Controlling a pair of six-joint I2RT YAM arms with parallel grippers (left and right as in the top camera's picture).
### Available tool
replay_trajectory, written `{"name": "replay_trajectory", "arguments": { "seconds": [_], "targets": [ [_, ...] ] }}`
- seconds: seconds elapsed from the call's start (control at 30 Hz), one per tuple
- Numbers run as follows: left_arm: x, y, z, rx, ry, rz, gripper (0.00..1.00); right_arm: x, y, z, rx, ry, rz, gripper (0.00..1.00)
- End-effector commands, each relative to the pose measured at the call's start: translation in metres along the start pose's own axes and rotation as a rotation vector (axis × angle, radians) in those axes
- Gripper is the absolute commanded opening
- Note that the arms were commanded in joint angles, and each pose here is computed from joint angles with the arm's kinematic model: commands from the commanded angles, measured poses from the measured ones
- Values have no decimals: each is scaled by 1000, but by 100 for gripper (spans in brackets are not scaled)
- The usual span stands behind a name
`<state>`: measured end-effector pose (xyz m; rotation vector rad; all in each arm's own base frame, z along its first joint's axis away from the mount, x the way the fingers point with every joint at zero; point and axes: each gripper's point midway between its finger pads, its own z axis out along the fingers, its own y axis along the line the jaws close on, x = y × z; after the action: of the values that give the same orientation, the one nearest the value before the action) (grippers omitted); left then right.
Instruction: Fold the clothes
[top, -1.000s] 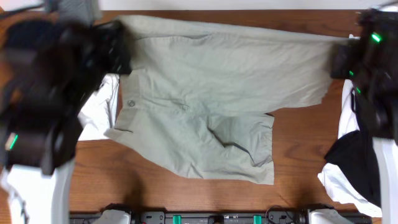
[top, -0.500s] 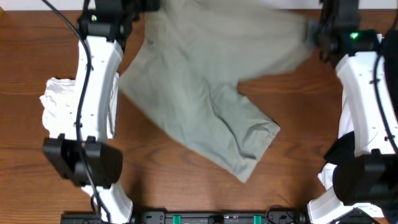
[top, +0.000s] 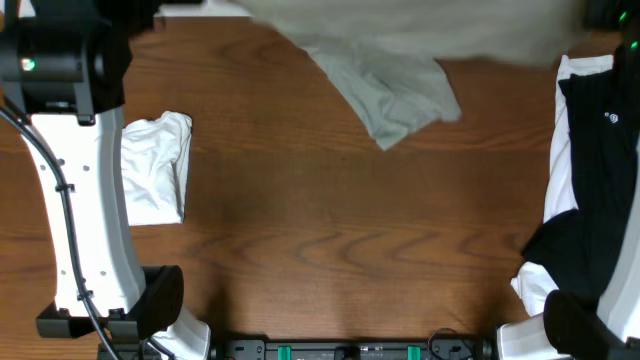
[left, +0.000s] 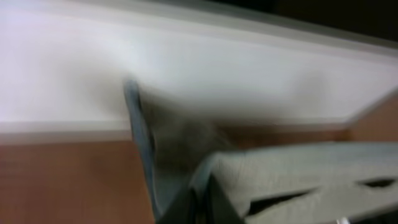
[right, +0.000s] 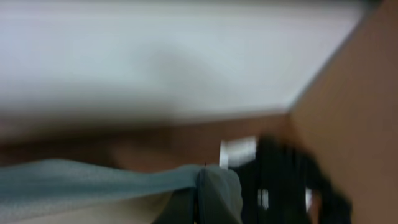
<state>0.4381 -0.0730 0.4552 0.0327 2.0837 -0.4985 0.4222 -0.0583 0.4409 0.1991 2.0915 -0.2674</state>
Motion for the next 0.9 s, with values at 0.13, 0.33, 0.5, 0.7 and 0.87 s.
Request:
{"name": "replay_trajectory", "arguments": {
  "seconds": [0.13,0.33,0.5,0.7,0.87],
  "targets": [
    [114,67,30,-205,461,-187,6,130,-1,54,19,474,-43,1],
    [177,84,37,-257,695,-246,6,216,1,54,19,762,-92,1],
    [192,88,40,-263,744,-258,6,231,1,57,23,799,-99,1],
    [162,79,37,-234,613,-216,6,193,2,49,10,629,-44,1],
    [125,57,9,-186,444,-119,6,136,-6,15,4,366,26,1]
  ]
}}
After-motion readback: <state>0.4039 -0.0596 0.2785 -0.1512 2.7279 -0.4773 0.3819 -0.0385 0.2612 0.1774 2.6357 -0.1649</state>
